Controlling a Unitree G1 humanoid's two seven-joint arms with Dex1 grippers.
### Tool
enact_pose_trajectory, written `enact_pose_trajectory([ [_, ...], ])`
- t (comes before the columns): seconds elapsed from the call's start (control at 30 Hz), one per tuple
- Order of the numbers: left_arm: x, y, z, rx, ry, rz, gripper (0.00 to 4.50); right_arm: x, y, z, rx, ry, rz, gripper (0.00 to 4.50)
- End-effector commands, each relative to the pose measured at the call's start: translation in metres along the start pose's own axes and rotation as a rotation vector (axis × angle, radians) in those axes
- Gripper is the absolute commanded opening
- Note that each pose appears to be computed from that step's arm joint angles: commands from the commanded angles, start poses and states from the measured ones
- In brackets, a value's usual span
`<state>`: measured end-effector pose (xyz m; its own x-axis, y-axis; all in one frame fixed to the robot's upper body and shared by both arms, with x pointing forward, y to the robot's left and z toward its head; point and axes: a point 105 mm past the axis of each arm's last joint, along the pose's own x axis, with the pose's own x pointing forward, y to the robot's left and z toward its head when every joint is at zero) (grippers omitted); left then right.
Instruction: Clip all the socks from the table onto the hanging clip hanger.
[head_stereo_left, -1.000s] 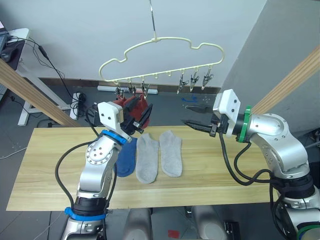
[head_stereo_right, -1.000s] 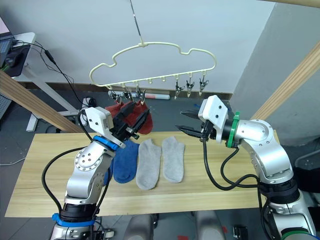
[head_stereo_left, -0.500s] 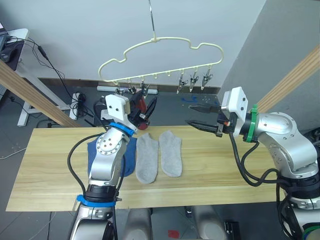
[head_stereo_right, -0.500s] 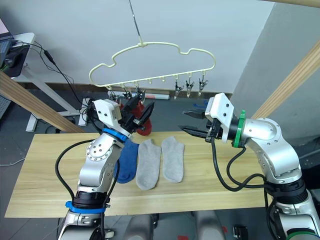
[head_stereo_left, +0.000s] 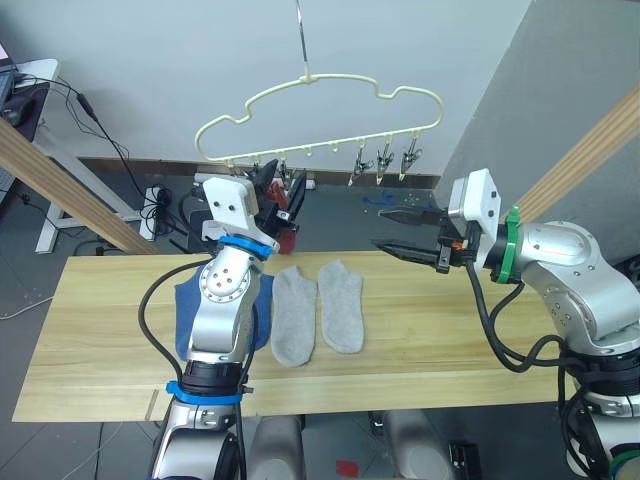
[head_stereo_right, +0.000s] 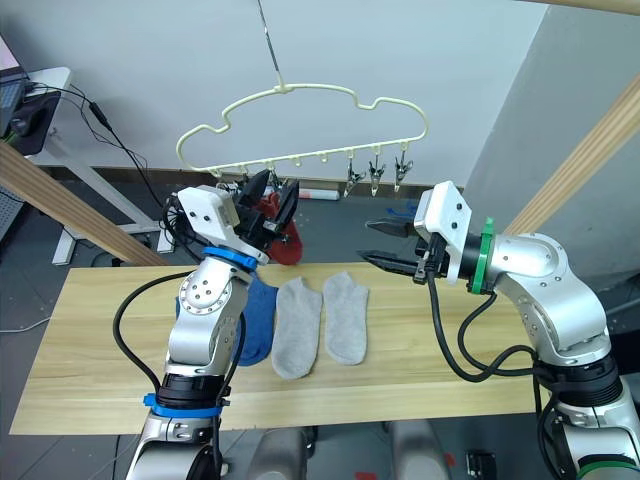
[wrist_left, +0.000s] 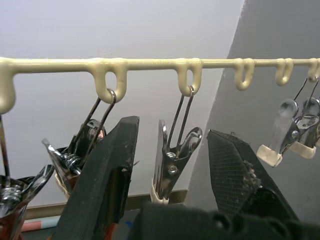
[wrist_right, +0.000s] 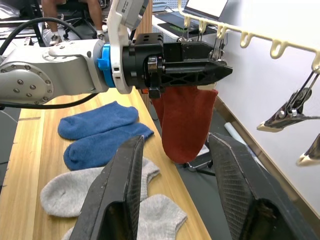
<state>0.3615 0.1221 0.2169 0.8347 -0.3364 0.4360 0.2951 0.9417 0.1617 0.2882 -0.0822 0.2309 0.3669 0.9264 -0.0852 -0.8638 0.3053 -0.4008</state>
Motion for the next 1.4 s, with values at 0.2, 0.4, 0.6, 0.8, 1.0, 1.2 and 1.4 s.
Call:
enact_pose_trajectory([
  [0.2, 0.005, -0.005, 0.021, 0.002, -0.073, -0.031, 2.08, -0.003, -0.002, 0.015, -0.041, -0.038, -0.002, 2.15],
  [0.4, 0.007, -0.002, 0.019, 0.003, -0.064, -0.022, 0.25, -0.001, -0.001, 0.015, -0.023, -0.047, -0.003, 2.15],
  [0.6, 0.006, 0.007, 0.016, 0.015, -0.046, 0.004, 0.03, 0.005, 0.005, 0.01, 0.022, -0.054, -0.011, 2.15],
  [0.8, 0.002, 0.012, 0.019, 0.03, -0.049, 0.002, 0.0, 0.015, 0.013, 0.008, 0.039, -0.082, -0.02, 4.14],
  [1.0, 0.0, 0.011, 0.021, 0.039, -0.059, -0.027, 0.6, 0.017, 0.014, 0.009, 0.028, -0.09, -0.022, 4.18],
  [1.2, -0.005, 0.008, 0.019, 0.087, -0.052, -0.053, 1.49, 0.018, 0.014, 0.011, 0.014, -0.098, -0.022, 4.18],
  [1.4, -0.01, 0.008, 0.022, 0.094, -0.067, -0.064, 1.49, 0.018, 0.016, 0.013, 0.003, -0.105, -0.017, 4.18],
])
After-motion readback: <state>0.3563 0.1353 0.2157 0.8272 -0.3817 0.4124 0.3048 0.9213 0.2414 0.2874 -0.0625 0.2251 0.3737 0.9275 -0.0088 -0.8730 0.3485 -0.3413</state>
